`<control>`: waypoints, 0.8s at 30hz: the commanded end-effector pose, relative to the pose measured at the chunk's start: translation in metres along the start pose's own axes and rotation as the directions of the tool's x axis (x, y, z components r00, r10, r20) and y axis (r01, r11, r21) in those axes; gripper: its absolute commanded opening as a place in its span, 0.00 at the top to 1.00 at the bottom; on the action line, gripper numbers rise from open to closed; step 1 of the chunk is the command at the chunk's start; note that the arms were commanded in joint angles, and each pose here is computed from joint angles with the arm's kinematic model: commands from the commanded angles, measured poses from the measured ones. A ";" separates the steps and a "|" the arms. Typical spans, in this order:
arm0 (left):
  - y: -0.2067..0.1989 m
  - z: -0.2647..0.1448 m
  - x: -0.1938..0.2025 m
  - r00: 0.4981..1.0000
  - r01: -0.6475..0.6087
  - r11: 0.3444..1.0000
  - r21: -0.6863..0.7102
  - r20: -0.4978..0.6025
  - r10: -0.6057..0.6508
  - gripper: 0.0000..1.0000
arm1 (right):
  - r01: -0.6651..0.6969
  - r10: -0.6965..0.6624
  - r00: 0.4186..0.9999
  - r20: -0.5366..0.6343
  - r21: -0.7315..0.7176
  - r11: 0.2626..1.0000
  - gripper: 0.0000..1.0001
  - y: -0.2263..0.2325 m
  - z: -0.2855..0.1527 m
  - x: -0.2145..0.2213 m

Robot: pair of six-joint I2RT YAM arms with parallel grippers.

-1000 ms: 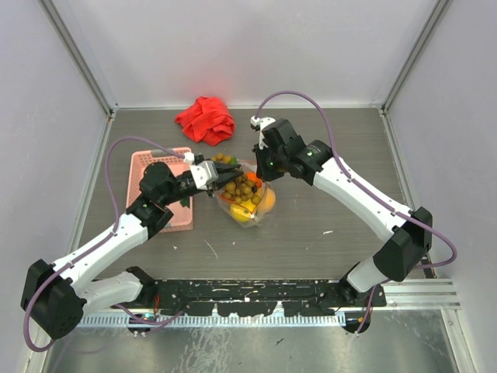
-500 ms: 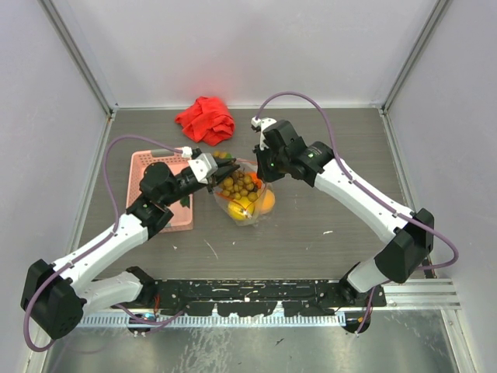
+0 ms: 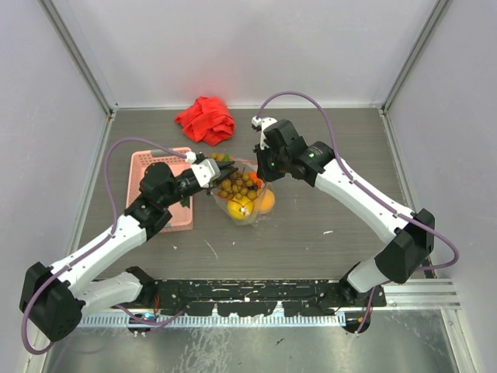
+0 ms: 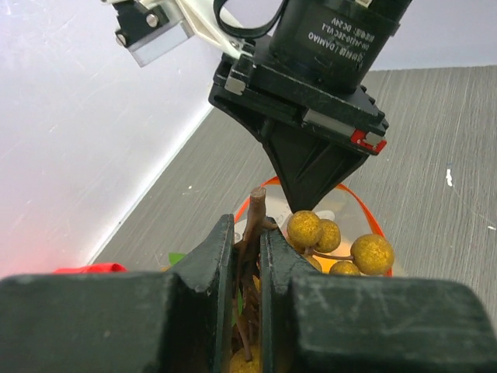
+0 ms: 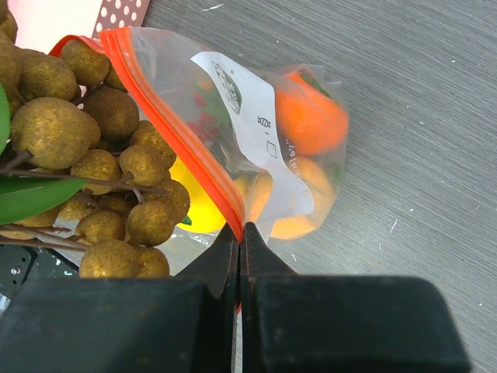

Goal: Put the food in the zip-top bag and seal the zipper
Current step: Place the fake fruit in the zipper food storage bag.

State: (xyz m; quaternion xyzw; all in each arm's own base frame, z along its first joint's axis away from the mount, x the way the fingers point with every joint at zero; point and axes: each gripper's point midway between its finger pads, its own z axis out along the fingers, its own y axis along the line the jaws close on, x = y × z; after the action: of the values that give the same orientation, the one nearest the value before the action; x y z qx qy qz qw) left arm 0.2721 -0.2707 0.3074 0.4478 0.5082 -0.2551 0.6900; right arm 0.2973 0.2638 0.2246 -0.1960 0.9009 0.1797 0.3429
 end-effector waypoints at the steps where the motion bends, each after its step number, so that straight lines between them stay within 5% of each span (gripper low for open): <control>1: 0.020 -0.004 -0.018 0.997 -0.079 0.995 -0.066 0.007 0.079 1.00 | 0.008 -0.004 0.994 0.108 -0.031 1.000 1.00 0.006 -0.021 -0.027; 10: 0.030 -0.005 -0.017 0.998 -0.060 0.990 -0.124 -0.006 0.060 1.00 | 0.027 -0.020 0.992 0.121 -0.050 0.998 1.00 0.010 -0.023 -0.032; 24: -0.012 -0.001 -0.032 0.992 -0.115 0.984 0.137 0.059 0.108 1.00 | 0.130 -0.118 0.983 0.137 -0.082 0.988 1.00 0.016 -0.023 -0.047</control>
State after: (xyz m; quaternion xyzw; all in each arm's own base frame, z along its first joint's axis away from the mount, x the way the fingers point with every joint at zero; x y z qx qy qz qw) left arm 0.2653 -0.2737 0.2988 0.4857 0.5031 -0.2524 0.6688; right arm 0.2988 0.2680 0.2358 -0.2325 0.8862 0.1861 0.3548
